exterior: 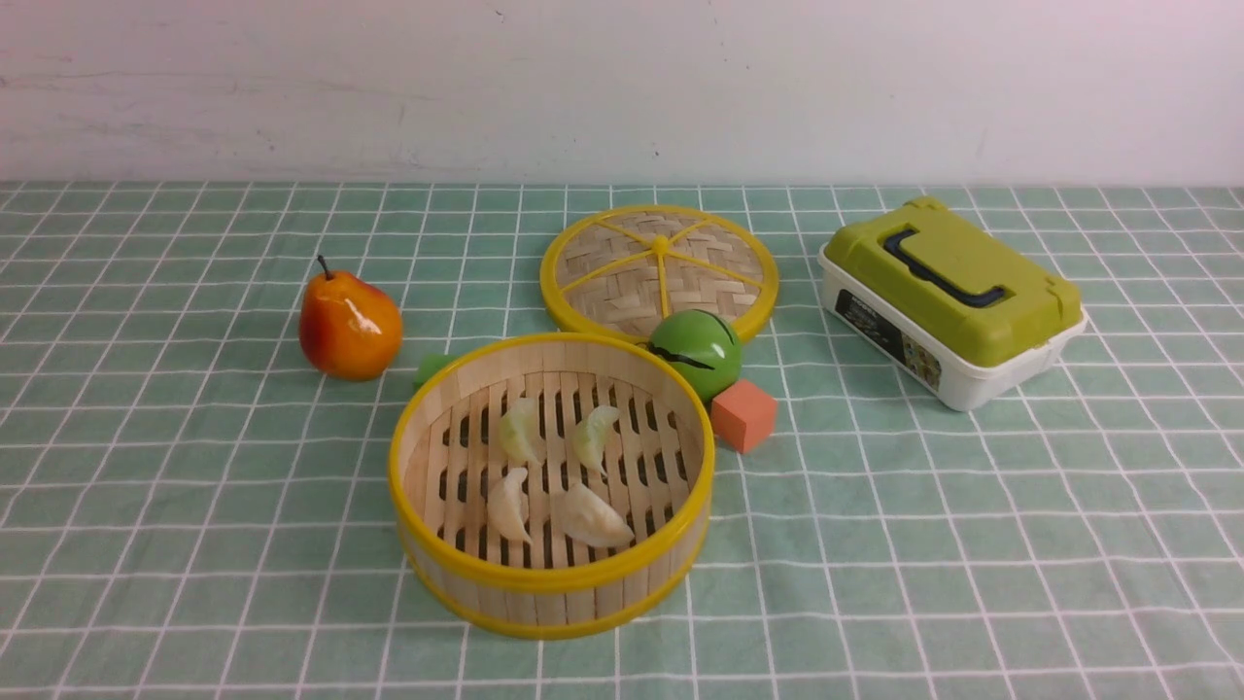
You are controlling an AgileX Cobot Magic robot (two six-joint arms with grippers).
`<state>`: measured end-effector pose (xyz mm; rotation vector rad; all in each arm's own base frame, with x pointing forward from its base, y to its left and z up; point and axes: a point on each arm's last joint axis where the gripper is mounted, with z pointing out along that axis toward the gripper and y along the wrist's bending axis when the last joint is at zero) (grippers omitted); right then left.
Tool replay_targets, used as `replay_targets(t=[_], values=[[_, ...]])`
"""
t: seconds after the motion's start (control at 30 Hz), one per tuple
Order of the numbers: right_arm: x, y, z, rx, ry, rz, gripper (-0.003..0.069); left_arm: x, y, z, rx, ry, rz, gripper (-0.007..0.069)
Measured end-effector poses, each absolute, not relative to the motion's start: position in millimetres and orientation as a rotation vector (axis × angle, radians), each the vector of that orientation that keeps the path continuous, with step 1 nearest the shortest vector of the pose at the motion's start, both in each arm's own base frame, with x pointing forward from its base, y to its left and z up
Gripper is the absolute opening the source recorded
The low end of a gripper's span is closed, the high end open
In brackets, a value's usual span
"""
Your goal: Put the dumplings into the steamer on the table with the blue tablecloth.
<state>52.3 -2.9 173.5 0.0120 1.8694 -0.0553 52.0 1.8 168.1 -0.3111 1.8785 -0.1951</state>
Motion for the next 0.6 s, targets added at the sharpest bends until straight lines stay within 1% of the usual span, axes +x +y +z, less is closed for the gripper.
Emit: replay_targets(t=[0.6], values=[[52.3,-2.9,173.5,0.012,1.869,-0.055,0.0084,52.0,1.8,168.1,-0.312,1.878,-0.196,-0.0006]])
